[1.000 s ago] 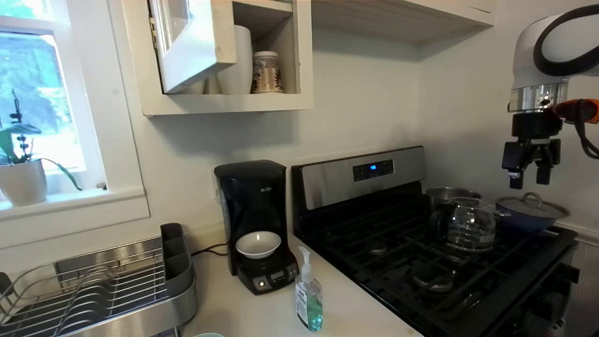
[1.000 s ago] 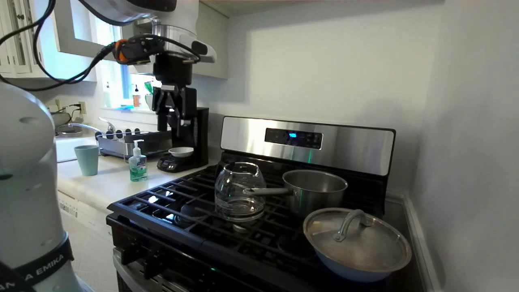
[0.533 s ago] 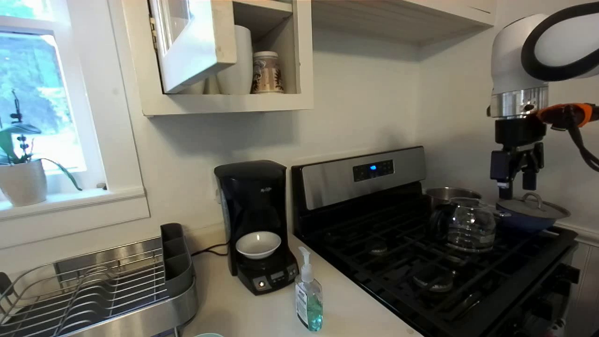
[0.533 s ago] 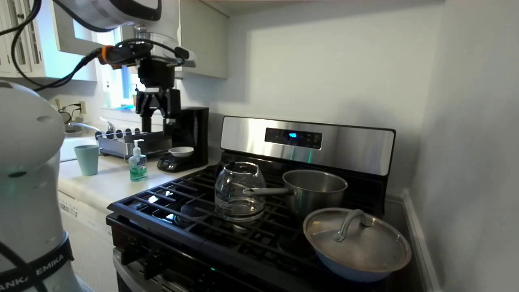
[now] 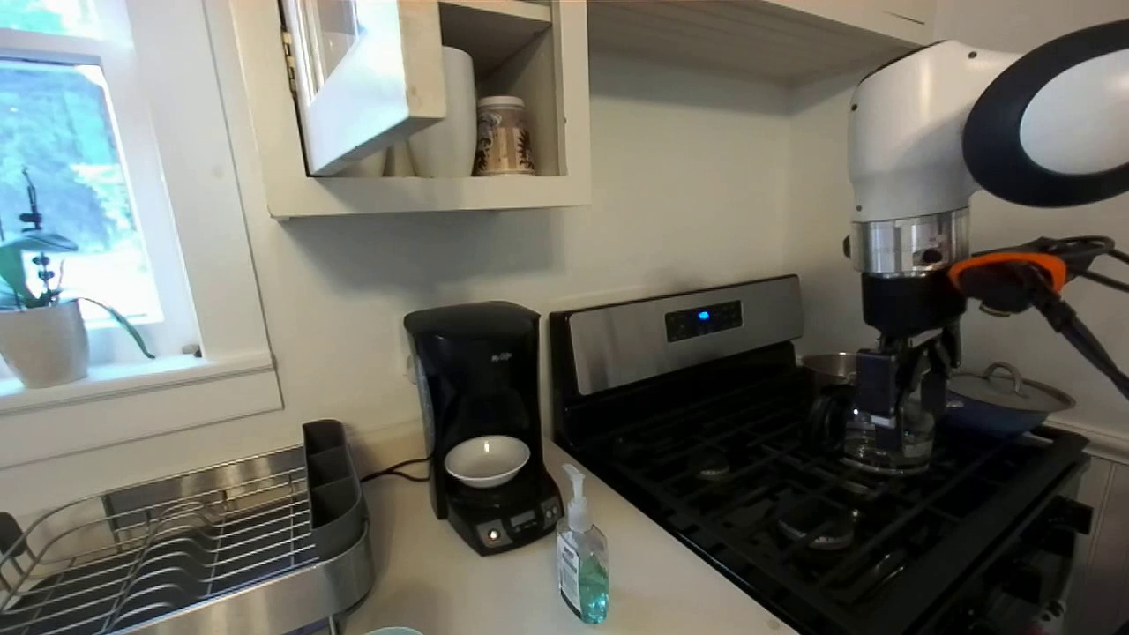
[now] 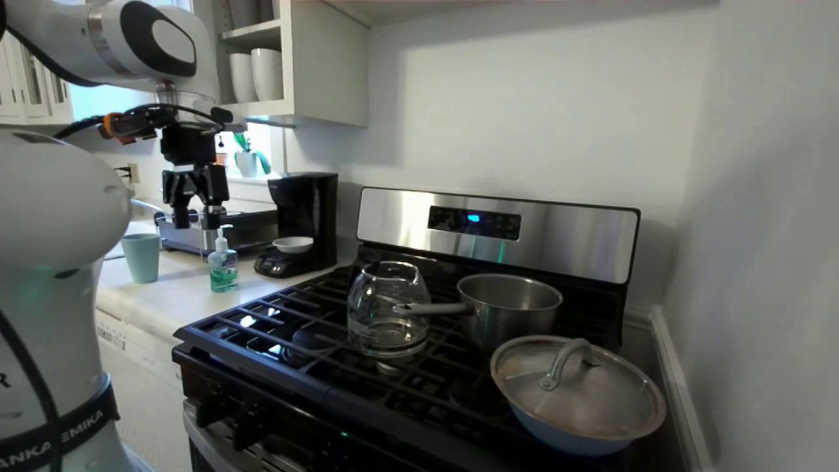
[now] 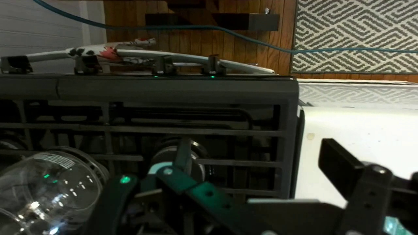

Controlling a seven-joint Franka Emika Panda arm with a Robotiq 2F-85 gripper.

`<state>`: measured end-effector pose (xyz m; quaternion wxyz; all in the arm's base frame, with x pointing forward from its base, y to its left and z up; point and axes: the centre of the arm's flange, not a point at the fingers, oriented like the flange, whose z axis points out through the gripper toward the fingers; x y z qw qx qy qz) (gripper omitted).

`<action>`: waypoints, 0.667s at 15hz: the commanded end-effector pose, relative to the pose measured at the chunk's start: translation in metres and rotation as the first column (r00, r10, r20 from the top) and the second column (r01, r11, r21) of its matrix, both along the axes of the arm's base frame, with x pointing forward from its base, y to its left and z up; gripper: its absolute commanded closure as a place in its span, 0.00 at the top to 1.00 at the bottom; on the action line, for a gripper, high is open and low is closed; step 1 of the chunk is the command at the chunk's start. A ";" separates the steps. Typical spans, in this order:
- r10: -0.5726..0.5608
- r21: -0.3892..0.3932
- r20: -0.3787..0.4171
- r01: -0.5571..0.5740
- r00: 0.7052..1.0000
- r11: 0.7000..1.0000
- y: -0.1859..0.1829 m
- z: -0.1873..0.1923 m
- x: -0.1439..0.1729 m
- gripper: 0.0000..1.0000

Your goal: Slide the soap bottle a little forward on the kitchen counter

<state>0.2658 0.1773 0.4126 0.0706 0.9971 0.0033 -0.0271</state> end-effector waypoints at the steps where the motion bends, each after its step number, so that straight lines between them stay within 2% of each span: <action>1: 0.021 0.030 0.018 -0.022 1.000 0.999 0.066 -0.019 0.022 1.00; 5: 0.042 0.056 0.093 -0.048 0.995 0.997 0.122 -0.037 0.033 1.00; 6: 0.002 0.051 0.127 -0.008 0.992 0.999 0.133 -0.040 0.035 1.00; 8: -0.003 0.115 0.166 -0.016 0.986 0.993 0.155 -0.043 0.040 1.00; 10: 0.011 0.143 0.185 -0.038 0.983 0.989 0.170 -0.048 0.045 1.00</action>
